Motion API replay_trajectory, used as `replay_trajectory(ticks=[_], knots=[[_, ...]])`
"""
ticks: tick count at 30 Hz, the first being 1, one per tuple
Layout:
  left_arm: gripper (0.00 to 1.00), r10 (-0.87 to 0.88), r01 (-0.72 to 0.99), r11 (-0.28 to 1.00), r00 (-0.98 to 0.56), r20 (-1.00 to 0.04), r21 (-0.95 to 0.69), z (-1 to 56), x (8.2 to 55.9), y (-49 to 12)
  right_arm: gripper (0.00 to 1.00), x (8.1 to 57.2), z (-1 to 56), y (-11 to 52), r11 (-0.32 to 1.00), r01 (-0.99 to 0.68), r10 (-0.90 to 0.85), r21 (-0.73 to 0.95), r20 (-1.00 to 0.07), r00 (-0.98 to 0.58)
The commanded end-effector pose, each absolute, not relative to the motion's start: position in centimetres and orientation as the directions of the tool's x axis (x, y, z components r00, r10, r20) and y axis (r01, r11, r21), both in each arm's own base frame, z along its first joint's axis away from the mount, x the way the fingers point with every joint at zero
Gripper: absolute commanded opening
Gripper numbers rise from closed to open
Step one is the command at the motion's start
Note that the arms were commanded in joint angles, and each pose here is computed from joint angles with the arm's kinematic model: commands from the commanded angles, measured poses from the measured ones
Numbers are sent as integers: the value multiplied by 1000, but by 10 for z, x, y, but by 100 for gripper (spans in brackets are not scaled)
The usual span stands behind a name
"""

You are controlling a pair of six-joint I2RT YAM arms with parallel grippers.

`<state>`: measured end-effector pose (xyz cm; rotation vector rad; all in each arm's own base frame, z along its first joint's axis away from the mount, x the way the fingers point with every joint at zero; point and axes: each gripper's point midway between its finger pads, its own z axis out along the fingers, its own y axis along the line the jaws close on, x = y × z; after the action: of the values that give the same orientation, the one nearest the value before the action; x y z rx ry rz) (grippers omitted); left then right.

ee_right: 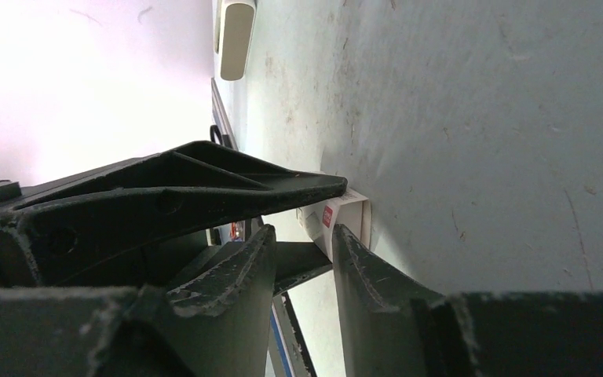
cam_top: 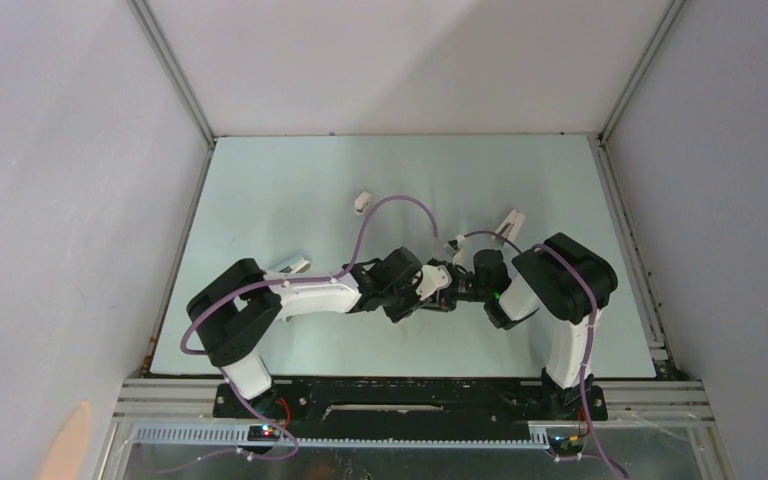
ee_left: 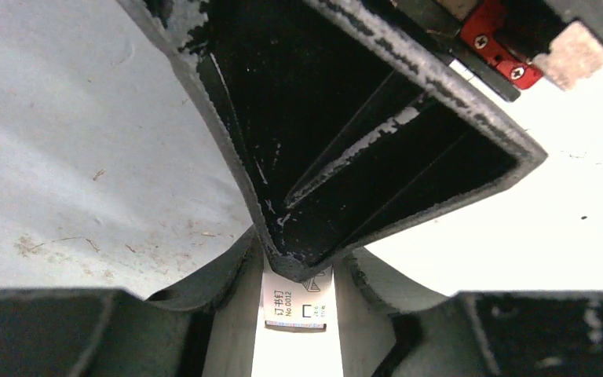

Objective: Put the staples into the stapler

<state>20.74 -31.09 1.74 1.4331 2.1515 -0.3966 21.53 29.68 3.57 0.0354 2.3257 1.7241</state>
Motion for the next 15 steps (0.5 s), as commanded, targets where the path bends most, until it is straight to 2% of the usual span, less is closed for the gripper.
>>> replay_trajectory(ticks=[1, 3, 6, 8, 15], knots=[[40, 698, 929, 368, -258, -668, 26, 42, 211, -337, 34, 217, 50, 309, 242, -200, 125, 949, -235, -964], [43, 686, 927, 374, -255, -681, 29, 46, 210, -336, 33, 216, 50, 309, 242, -198, 122, 950, -233, -965], [60, 682, 914, 404, -266, -681, 47, 54, 212, -329, 32, 217, 48, 308, 247, -197, 124, 949, -232, -965], [67, 686, 901, 429, -275, -673, 70, 59, 215, -321, 32, 217, 47, 307, 249, -196, 125, 948, -232, -964], [74, 701, 880, 467, -307, -644, 89, 58, 210, -299, 32, 220, 46, 304, 254, -196, 131, 947, -235, -963]])
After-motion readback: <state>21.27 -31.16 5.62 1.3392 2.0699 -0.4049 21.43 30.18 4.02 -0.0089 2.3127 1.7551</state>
